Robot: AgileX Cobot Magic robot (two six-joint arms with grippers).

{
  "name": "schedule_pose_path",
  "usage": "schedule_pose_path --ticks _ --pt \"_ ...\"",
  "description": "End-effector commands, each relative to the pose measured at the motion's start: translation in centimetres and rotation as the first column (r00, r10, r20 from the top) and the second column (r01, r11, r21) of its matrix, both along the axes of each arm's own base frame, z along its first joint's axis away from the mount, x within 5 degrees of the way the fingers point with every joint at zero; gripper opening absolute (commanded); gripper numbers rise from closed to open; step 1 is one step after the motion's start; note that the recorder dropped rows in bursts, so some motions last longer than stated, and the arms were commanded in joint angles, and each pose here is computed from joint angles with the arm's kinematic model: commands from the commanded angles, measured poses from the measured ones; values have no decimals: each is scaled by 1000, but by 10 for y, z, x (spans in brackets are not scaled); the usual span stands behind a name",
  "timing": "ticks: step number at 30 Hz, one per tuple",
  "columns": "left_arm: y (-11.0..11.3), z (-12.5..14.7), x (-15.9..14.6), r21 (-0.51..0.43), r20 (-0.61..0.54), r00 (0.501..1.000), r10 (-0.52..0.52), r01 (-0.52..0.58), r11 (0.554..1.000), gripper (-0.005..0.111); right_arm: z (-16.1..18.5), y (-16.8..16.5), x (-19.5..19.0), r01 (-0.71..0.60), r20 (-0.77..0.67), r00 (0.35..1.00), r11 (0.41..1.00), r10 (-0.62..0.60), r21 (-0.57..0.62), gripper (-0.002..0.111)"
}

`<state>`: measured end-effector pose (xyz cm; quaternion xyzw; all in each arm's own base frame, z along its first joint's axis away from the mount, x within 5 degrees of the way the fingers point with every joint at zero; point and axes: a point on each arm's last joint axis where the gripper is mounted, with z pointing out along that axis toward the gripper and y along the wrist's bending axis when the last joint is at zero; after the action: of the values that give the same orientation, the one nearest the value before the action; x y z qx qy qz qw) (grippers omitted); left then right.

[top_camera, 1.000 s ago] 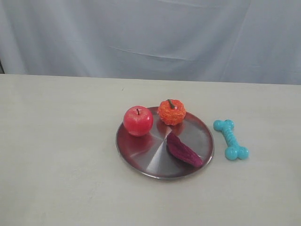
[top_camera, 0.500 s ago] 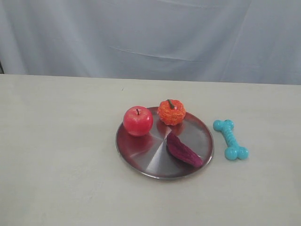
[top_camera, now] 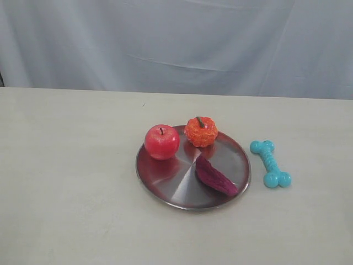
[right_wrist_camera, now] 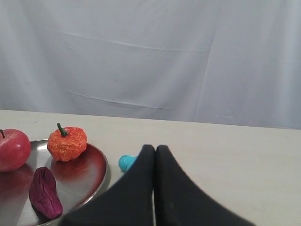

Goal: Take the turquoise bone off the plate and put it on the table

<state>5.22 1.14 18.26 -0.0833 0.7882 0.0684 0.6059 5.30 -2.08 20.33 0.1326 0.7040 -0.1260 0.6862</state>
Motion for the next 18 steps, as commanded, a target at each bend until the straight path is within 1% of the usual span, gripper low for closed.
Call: schedule_pose_path --ticks 1,10,18 --pt "0 0 0 4 3 1000 4 -4 1000 0 -1 1 0 -6 -4 1000 1000 6 3 -1" --pt "0 0 0 4 3 1000 4 -4 1000 0 -6 1 0 -11 -53 999 999 13 35 -1" --pt "0 0 0 4 3 1000 4 -4 1000 0 -18 3 -2 -14 -167 985 995 30 97 -1"
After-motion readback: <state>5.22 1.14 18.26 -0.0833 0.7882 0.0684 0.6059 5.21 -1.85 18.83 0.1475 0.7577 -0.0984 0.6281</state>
